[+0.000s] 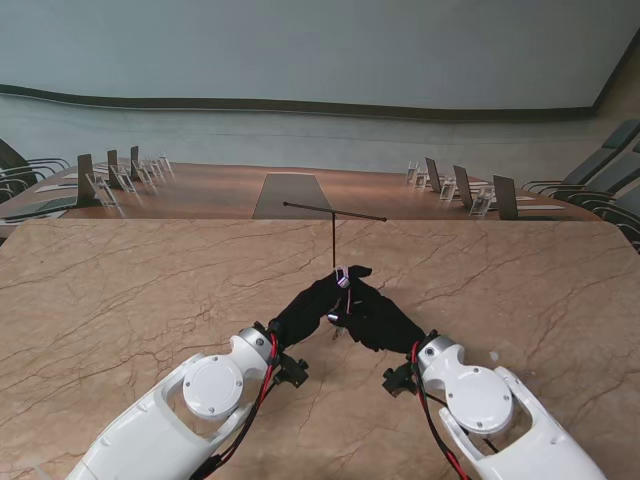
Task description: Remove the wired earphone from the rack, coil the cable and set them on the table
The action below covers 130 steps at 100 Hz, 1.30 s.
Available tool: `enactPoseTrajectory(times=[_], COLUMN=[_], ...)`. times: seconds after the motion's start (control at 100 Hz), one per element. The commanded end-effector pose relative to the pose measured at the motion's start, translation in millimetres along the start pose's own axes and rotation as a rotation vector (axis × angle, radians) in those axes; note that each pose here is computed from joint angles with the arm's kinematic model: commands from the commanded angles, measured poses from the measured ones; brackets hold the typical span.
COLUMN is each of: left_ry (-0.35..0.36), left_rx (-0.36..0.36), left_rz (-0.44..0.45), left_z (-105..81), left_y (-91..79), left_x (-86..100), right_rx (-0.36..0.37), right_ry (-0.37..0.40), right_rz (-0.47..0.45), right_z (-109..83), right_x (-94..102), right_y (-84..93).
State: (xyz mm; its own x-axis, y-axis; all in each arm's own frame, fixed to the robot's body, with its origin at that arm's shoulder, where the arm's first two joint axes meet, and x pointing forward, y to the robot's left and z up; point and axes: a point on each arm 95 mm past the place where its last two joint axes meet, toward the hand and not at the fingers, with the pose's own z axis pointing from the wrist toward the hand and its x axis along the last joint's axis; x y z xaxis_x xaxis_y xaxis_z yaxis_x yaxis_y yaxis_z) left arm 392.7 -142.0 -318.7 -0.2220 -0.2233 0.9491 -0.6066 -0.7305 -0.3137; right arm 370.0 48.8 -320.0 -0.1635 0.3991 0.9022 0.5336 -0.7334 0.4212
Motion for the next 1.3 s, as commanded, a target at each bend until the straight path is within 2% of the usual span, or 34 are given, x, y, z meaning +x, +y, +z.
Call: enactPoseTrajectory(times=[0.0,0.35,0.52,0.73,0.98,1.17,1.29], left_ry=[0.004,0.002,0.001,-0.005,-0.005,-0.004,-0.009], left_rx=[-0.052,-0.038,-0.024,-0.007,0.002,0.004,-0.003], left_rz=[-0.015,-0.002,0.007,0.007,0.0,-0.003,-0.003], left_z=[0.6,-1.1,-3.9,-6.3,-7.2,-7.8,-8.9], left_y=[19.6,16.6,13.2,10.9,10.7,10.6,10.8], left_x=[2.5,1.2,1.4,1.7,2.3,1.4,0.4], right_rx=[0.01,0.032,0.019,-0.035,-0.1,-0.116,-0.123], right_ry=[0.037,0.038,0.014,-0.024,-0.086,-0.12,-0.118], right_rz=[0.022,0.008,-0.052,-0.094,-0.065,-0.035,-0.022], right_z=[9.0,10.6,5.1,0.9,2.3,5.4,7.4], right_x=[17.5,20.8,16.0,11.4,3.6,-1.5,-1.0], right_y=[-8.8,-3.5,5.8,12.4,3.6,-7.1,-7.4])
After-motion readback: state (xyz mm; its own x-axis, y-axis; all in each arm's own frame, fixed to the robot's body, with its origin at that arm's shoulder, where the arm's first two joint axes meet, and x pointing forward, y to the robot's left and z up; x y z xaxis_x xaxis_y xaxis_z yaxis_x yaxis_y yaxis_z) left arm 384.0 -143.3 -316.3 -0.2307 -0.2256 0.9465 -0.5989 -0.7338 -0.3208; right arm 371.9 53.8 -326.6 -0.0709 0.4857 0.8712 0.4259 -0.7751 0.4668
